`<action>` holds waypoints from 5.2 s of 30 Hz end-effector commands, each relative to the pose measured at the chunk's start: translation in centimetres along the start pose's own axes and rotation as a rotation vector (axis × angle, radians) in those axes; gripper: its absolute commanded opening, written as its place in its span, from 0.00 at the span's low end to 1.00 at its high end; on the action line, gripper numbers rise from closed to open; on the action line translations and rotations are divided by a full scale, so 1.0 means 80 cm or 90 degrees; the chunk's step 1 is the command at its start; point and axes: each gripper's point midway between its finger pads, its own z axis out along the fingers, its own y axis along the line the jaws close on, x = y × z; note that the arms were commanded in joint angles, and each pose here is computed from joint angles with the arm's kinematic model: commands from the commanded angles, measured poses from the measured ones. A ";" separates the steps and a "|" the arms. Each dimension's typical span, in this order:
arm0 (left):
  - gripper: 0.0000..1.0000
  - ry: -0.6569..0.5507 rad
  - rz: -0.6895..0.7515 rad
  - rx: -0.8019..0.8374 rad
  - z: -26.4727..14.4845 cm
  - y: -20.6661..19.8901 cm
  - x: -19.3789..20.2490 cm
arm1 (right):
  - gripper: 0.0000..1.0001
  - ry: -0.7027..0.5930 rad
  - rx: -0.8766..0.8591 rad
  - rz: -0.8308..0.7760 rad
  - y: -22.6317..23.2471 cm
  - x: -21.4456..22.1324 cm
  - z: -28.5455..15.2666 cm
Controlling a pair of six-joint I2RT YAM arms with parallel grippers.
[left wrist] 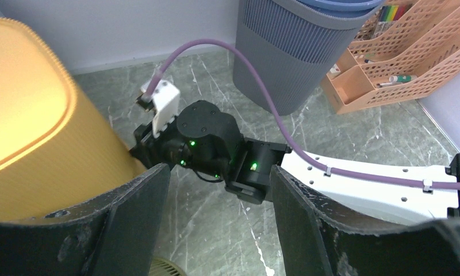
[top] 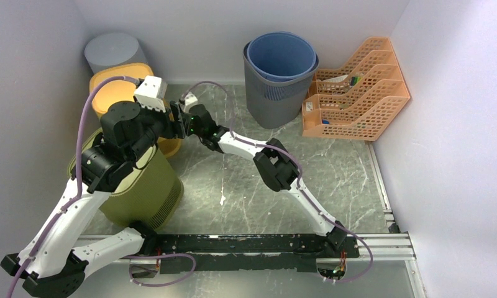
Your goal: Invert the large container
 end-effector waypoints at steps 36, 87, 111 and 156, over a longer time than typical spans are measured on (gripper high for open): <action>0.82 -0.047 -0.032 -0.013 0.021 -0.002 -0.023 | 0.42 -0.066 0.298 -0.072 -0.169 -0.279 -0.324; 0.83 -0.039 -0.002 -0.061 0.002 0.022 -0.011 | 0.80 -0.089 0.348 -0.074 -0.333 -0.317 -0.263; 0.84 -0.027 0.008 -0.082 0.000 0.031 0.000 | 0.60 -0.149 0.328 -0.049 -0.326 -0.341 -0.266; 0.85 -0.042 -0.001 -0.096 -0.026 0.041 -0.007 | 0.00 0.032 0.239 -0.056 -0.290 -0.247 -0.276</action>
